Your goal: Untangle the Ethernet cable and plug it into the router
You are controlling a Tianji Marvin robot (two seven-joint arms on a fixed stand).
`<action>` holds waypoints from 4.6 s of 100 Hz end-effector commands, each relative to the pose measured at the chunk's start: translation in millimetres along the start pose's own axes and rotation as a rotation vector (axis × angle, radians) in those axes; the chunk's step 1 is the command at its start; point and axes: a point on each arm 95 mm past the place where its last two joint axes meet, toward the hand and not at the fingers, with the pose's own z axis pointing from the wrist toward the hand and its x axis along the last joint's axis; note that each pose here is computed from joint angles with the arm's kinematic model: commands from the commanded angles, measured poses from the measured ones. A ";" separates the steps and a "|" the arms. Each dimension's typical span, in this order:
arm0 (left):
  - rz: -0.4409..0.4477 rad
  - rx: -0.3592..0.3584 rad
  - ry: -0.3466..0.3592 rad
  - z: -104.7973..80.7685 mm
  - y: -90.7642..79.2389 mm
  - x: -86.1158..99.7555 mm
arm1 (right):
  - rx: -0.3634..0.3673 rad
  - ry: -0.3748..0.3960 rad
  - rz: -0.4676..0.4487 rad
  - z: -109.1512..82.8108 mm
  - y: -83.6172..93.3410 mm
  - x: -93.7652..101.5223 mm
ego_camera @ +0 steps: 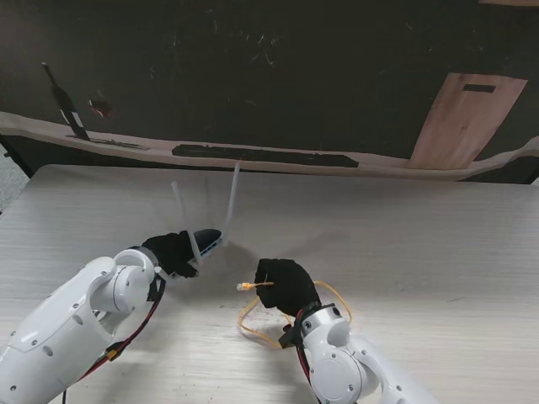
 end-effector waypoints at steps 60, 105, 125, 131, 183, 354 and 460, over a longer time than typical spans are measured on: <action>0.001 -0.165 0.064 -15.7 60.3 50.2 | -0.081 -0.157 0.048 3.2 -28.7 -1.6; -0.005 -0.193 0.073 -16.8 67.5 53.1 | -0.092 -0.258 0.135 16.1 -35.6 -1.0; -0.006 -0.213 0.072 -16.0 69.9 54.4 | -0.096 -0.283 0.151 19.3 -36.9 0.1; -0.004 -0.213 0.073 -16.0 70.1 54.6 | -0.085 -0.297 0.169 19.3 -36.8 1.1; 0.020 -0.235 0.097 -18.0 71.6 53.2 | -0.009 -0.404 0.278 23.4 -37.2 1.4; 0.058 -0.226 0.111 -23.7 85.0 59.6 | 0.051 -0.647 0.506 35.6 -48.1 4.4; 0.093 -0.222 0.121 -25.7 88.4 62.9 | 0.050 -0.708 0.565 38.3 -51.0 5.1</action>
